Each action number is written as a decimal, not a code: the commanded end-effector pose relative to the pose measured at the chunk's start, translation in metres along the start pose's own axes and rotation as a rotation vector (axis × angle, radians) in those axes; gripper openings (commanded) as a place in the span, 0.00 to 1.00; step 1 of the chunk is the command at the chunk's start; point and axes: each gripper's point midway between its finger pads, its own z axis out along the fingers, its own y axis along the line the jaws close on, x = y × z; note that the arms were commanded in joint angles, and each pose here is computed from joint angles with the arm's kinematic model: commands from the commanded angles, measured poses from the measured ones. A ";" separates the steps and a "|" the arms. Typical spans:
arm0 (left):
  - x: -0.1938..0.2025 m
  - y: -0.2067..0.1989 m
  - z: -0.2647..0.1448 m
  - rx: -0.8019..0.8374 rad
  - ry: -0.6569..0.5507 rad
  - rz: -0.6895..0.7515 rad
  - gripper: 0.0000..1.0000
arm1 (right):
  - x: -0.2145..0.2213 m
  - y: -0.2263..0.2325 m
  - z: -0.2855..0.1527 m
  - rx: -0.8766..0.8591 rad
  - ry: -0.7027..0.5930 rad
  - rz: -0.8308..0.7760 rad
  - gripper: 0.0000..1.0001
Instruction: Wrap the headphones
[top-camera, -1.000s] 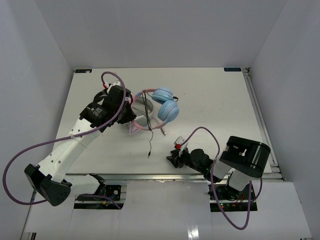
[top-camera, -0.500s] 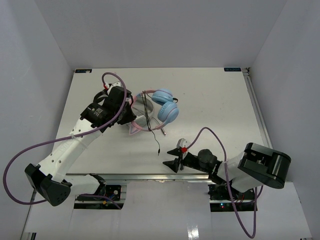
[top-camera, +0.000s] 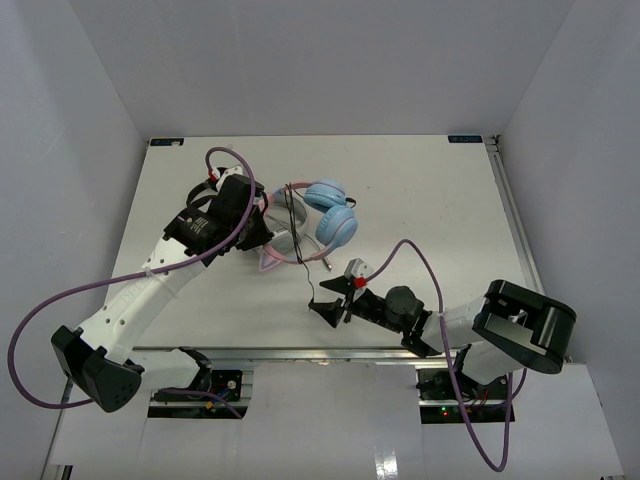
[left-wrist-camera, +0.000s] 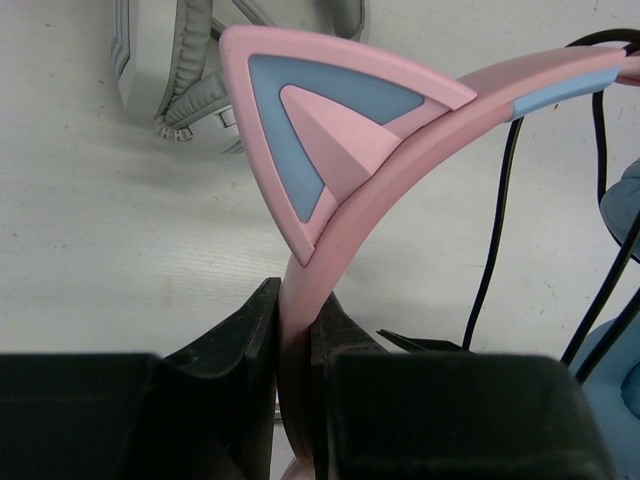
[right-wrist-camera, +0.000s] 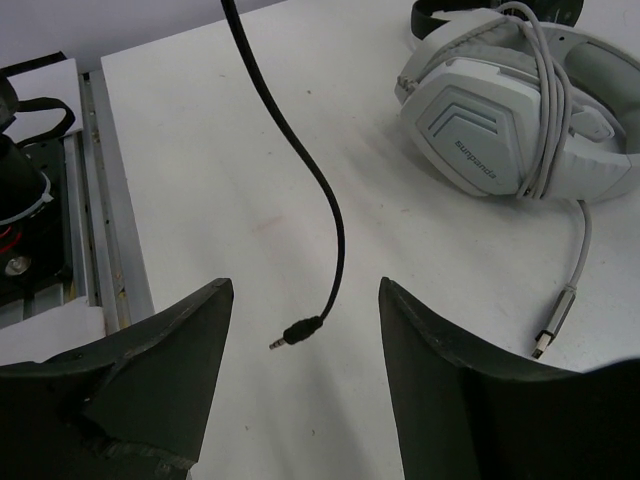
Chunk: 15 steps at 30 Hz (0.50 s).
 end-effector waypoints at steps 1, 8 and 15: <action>-0.017 -0.018 -0.009 0.086 -0.060 -0.046 0.00 | -0.059 0.001 0.019 0.001 -0.236 0.003 0.67; -0.015 -0.020 -0.008 0.092 -0.049 -0.045 0.00 | -0.050 0.000 0.034 -0.006 -0.235 0.016 0.64; -0.013 -0.022 -0.009 0.110 -0.040 -0.044 0.00 | -0.043 -0.012 0.044 0.040 -0.256 0.007 0.45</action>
